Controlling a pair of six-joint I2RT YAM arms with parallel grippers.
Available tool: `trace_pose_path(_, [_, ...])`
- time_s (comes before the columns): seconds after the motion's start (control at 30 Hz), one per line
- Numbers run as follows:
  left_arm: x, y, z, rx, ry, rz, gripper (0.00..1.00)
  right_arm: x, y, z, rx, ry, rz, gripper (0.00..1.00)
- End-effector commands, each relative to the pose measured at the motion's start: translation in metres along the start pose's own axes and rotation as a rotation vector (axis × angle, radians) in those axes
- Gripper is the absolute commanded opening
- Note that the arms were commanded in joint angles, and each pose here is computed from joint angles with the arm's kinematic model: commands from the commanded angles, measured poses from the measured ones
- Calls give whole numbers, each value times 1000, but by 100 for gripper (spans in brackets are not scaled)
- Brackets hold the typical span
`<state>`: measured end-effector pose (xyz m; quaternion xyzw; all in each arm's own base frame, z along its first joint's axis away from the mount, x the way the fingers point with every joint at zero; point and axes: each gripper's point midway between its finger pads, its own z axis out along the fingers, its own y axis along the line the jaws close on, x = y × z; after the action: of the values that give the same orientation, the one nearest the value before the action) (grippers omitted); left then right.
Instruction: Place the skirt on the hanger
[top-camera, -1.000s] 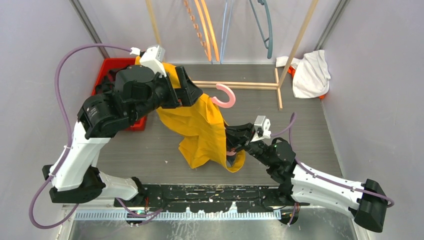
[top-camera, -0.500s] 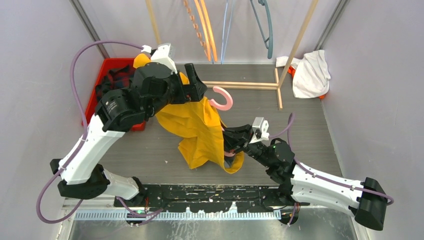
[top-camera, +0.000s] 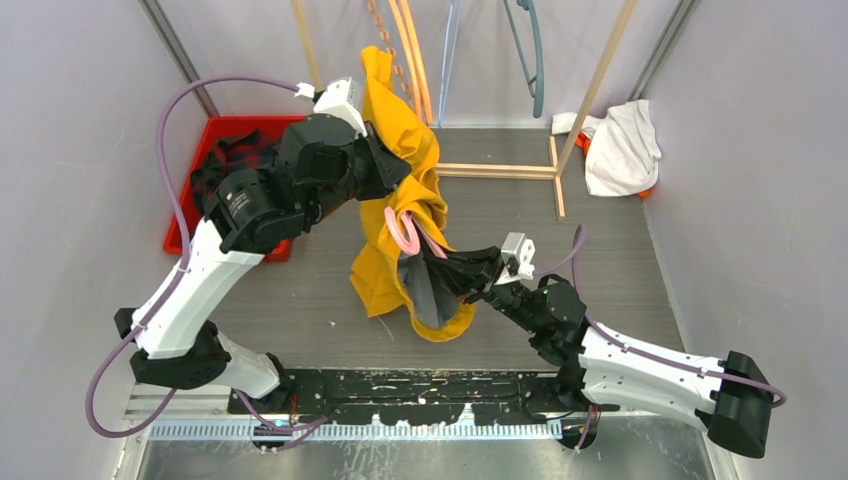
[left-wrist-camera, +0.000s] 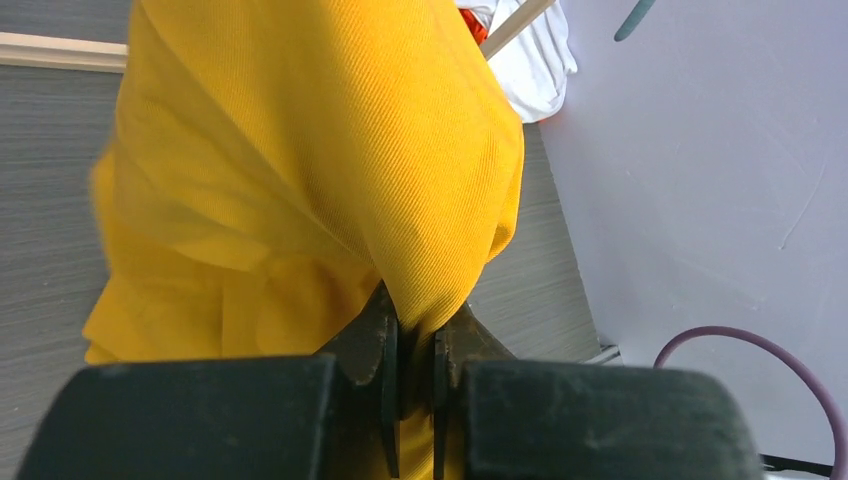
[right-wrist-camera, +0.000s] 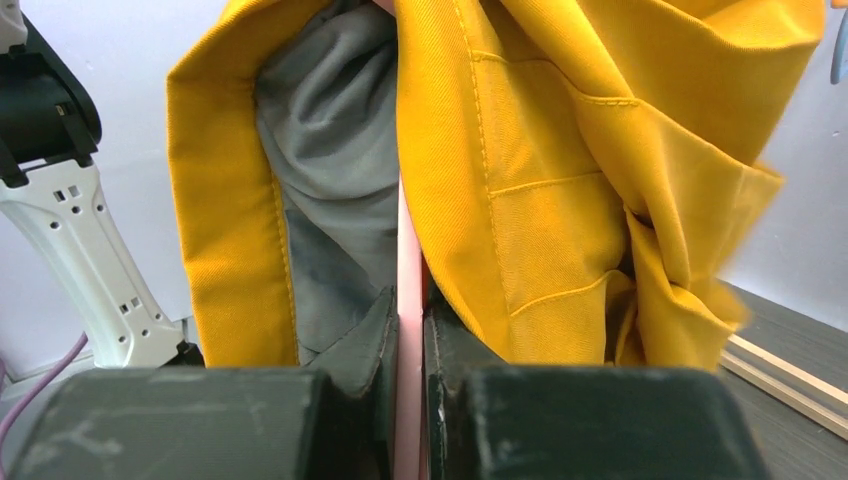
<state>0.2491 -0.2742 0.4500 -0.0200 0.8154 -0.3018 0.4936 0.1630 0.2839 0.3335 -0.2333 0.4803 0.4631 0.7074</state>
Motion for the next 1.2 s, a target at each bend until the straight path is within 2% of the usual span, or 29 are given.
trace_pose_path(0.0, [-21,4,-16,3,-50,115,0,-84,17,15,-48,-218,49,1])
trace_pose_path(0.17, [-24,-4,-21,58,-69,184,0,-65,10,23,3,-82,82,7])
trace_pose_path(0.37, [-30,-7,-29,61,-73,307,0,-63,17,19,-10,25,127,40])
trace_pose_path(0.43, [-30,-7,-30,63,-66,342,0,-67,20,12,-11,66,146,46])
trace_pose_path(0.57, [-31,-3,-31,54,-71,389,0,-76,22,-5,9,139,180,48])
trace_pose_path(0.67, [-34,-7,-34,94,-105,391,0,-67,10,-15,96,237,191,48])
trace_pose_path(0.87, [-51,-25,-43,210,-255,363,0,-2,-9,-33,245,500,210,48])
trace_pose_path(1.07, [-66,-37,-62,321,-388,336,0,49,0,-44,221,628,270,43])
trace_pose_path(1.17, [-74,-45,-73,386,-465,322,0,61,5,-49,216,643,291,42])
